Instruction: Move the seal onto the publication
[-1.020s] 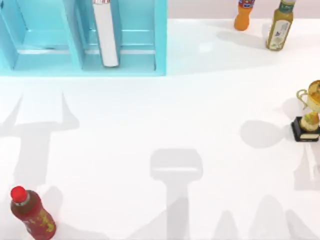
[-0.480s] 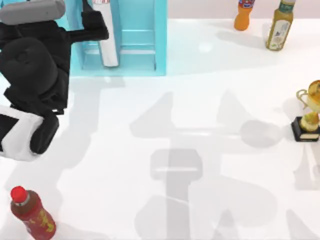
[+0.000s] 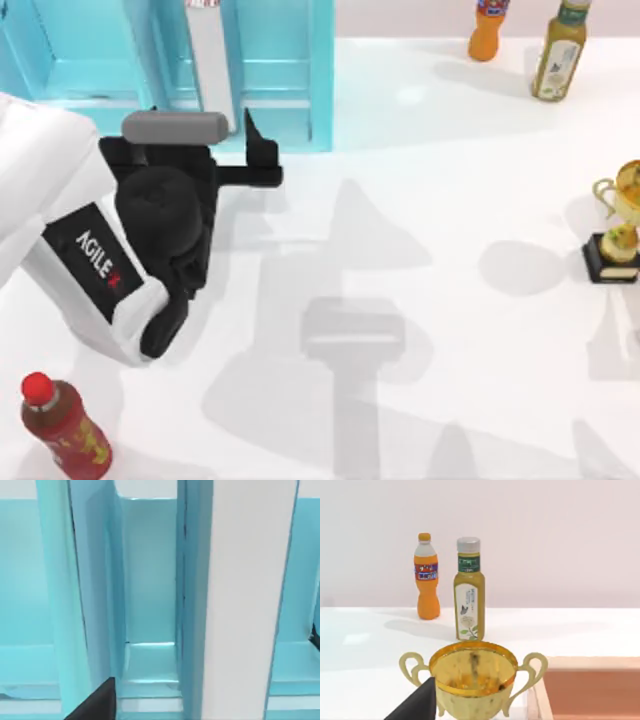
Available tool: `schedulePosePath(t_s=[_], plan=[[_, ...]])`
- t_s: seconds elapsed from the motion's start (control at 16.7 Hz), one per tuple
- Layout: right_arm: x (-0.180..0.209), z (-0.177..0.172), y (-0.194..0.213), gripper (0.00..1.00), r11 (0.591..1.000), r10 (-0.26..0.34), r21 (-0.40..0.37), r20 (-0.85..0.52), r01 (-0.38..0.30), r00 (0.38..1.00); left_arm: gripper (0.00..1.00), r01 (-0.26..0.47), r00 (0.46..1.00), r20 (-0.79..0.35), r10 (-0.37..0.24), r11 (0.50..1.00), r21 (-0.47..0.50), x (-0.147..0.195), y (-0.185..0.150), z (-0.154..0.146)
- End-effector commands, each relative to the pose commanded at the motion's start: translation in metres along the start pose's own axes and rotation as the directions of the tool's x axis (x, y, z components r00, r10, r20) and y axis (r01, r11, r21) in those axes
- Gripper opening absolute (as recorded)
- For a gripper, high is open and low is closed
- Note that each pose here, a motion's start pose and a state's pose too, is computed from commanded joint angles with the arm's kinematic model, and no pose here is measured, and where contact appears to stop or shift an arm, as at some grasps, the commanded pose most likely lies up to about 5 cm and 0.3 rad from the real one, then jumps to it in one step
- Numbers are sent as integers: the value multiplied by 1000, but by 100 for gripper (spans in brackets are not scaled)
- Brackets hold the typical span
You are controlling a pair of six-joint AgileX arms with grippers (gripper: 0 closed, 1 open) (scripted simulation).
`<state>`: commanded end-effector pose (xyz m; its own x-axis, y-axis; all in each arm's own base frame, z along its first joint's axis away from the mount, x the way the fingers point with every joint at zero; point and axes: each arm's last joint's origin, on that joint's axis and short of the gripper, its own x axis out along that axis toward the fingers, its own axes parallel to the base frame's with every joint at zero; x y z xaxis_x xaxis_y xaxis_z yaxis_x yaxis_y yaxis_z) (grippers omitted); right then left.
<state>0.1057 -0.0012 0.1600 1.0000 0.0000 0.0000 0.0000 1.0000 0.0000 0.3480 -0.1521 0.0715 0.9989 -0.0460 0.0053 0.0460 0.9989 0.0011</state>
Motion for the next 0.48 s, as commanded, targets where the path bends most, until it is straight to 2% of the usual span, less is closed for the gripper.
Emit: schedulePosePath(t_s=[0.48], plan=[[0, 0, 0, 100, 1000, 0, 0, 0, 0, 1000, 100, -1, 1000, -11, 1, 1000, 5, 3, 1, -4]])
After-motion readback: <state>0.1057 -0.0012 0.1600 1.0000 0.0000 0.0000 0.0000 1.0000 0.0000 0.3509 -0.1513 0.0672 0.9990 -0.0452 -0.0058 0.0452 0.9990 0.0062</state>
